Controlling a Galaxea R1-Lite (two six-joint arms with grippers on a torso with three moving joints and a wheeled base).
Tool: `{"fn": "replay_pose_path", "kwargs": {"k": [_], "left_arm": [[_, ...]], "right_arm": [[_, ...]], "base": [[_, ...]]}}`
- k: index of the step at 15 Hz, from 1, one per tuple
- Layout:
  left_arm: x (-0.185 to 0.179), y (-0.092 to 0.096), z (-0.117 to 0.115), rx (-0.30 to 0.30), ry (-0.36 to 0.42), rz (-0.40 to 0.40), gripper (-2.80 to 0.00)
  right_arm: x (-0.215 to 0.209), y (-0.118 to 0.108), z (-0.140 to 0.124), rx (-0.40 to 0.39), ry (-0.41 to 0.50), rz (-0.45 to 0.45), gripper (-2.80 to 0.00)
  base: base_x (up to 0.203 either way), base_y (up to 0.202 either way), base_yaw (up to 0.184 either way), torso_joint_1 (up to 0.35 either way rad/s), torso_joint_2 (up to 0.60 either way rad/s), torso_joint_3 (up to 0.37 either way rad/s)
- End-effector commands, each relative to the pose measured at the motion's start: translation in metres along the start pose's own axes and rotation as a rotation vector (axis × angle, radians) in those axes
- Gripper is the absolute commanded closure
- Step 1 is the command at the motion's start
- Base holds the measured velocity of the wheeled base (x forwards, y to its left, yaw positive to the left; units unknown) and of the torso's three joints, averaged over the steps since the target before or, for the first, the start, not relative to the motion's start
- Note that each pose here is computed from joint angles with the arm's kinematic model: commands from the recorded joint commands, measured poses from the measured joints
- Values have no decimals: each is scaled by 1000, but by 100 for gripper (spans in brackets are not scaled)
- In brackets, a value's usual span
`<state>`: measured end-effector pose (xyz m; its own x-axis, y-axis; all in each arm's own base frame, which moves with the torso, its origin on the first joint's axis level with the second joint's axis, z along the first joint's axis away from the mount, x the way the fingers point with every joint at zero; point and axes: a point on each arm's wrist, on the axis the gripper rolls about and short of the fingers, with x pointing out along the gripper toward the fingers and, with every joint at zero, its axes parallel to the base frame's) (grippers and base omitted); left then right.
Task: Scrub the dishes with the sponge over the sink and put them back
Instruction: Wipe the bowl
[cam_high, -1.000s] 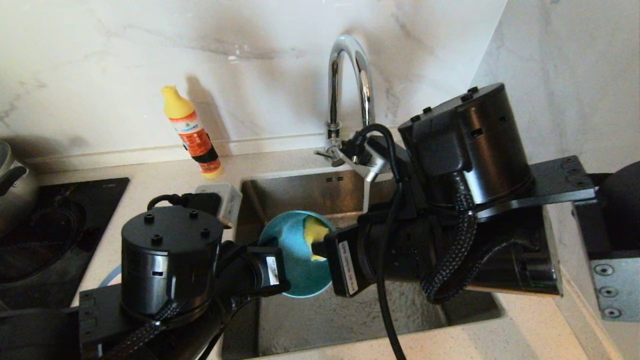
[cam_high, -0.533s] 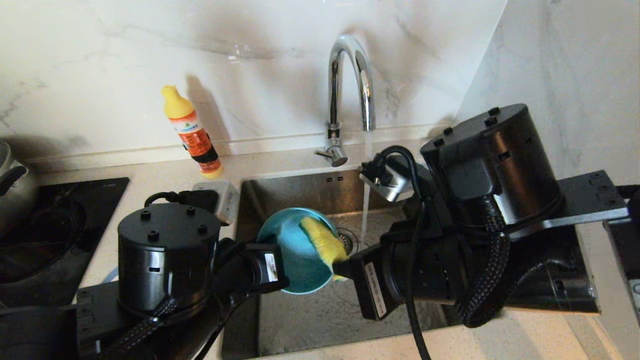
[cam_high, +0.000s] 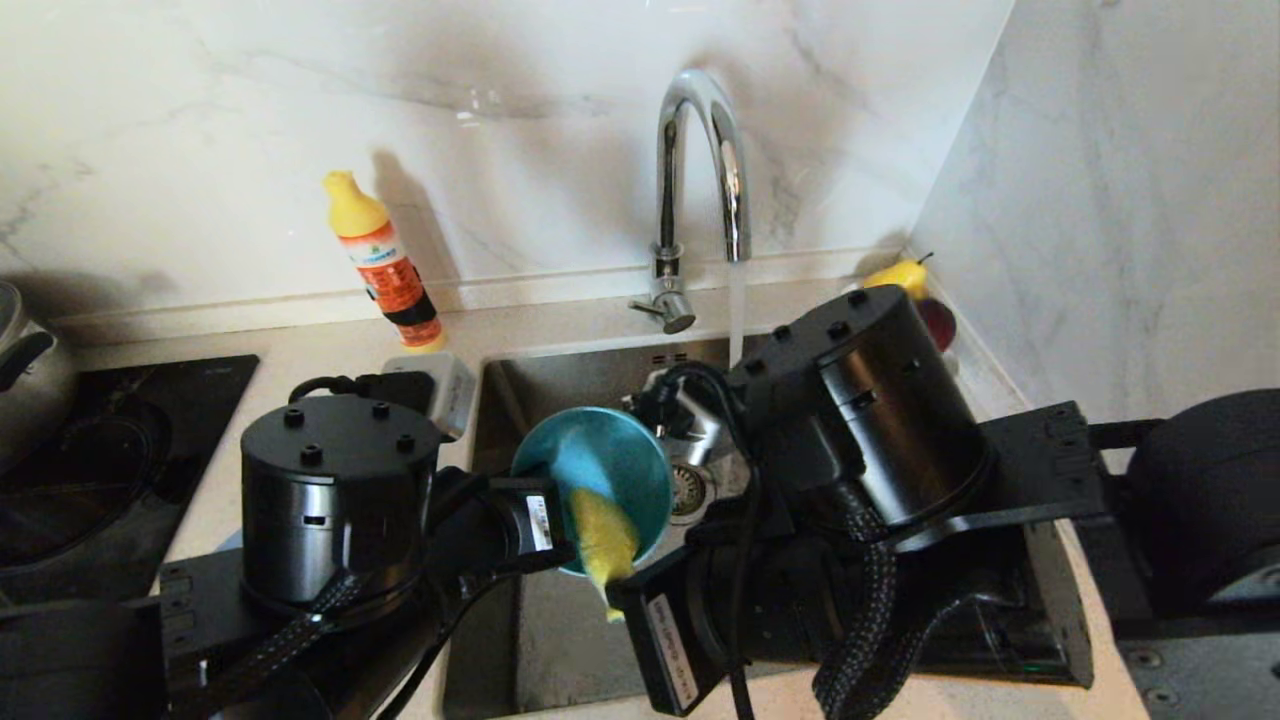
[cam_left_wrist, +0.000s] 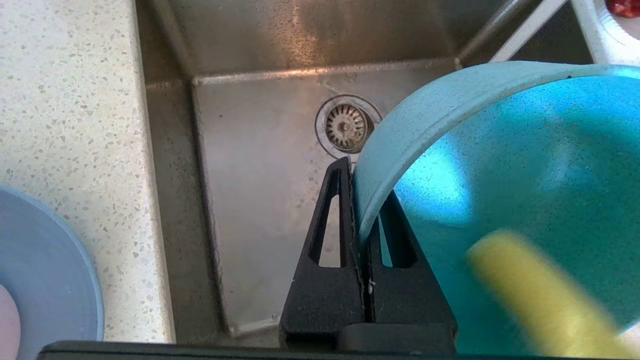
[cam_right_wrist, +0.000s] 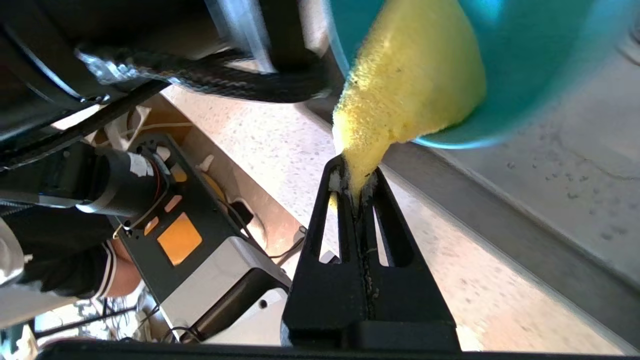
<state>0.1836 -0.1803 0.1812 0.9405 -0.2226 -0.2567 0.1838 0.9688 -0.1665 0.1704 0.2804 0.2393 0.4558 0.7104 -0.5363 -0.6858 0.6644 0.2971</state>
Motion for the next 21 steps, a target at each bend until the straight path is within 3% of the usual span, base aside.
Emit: {"fn": "replay_pose_path", "kwargs": {"k": [1,7,12,21], "left_arm": [[1,0,-1,-3,1,4,0],[1,0,0,-5,-2,6,0],[1,0,0,-5,-2,7,0],[0,1,-1,-7,1,1,0]], "right_arm": [[16,6,-2,-10,14,3,0],[-6,1,5,5,-55,10,0],[-47,-24,17,53,-146,-38,0],[-63,-61,15,148,-173,-137,0]], "base": [[0,0,0,0,0,0],[0,0,0,0,0,0],[0,0,0,0,0,0],[0,0,0,0,0,0]]}}
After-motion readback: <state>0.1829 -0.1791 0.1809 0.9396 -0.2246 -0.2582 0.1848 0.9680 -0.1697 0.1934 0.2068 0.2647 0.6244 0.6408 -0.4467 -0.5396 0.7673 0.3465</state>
